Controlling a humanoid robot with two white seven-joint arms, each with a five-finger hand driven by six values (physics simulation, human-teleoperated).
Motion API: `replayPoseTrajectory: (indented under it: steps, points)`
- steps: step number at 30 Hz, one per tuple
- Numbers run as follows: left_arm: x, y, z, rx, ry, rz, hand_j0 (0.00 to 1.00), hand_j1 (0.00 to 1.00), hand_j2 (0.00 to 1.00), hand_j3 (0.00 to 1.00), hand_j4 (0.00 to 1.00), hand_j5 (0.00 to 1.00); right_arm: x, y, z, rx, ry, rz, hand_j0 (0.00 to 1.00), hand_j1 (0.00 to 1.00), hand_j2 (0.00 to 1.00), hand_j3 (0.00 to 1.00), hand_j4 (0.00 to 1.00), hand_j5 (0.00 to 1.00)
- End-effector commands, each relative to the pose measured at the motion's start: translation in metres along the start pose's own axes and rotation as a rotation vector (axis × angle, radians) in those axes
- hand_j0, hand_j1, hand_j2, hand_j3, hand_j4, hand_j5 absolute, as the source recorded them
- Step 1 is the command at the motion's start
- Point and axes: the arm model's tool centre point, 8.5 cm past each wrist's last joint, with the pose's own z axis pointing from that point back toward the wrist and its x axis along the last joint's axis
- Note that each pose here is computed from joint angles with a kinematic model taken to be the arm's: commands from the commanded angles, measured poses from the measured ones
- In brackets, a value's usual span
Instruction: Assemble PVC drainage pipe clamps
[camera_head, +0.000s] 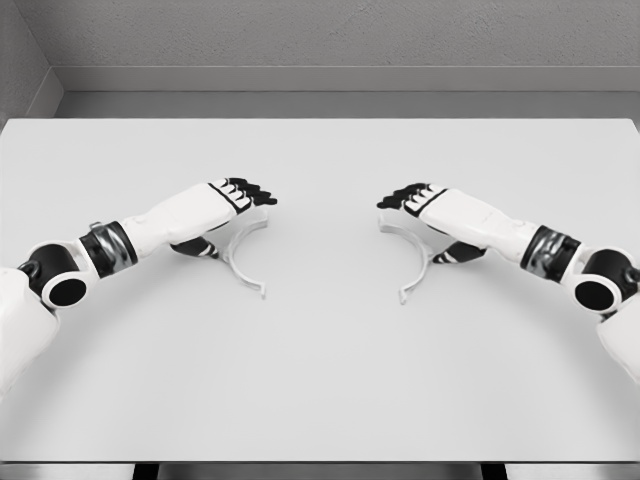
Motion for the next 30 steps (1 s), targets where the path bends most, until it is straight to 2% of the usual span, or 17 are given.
replayPoseTrajectory:
  steps: [1, 18, 30]
  points:
    - [0.0, 0.001, 0.0, 0.005, -0.002, 0.008, 1.0, 1.0, 1.0, 1.0, 1.0, 1.0, 0.003, 0.002, -0.002, 0.005, -0.012, -0.01, 1.0, 1.0, 1.0, 1.0, 1.0, 1.0]
    - [0.009, 0.002, -0.013, 0.004, -0.029, 0.016, 1.0, 1.0, 1.0, 1.0, 1.0, 1.0, 0.013, -0.002, -0.007, -0.002, -0.045, 0.007, 1.0, 1.0, 1.0, 1.0, 1.0, 1.0]
    - [0.013, 0.002, -0.019, 0.014, -0.039, 0.022, 1.0, 1.0, 1.0, 1.0, 1.0, 1.0, 0.023, -0.006, -0.026, 0.006, -0.087, 0.018, 1.0, 1.0, 1.0, 1.0, 1.0, 1.0]
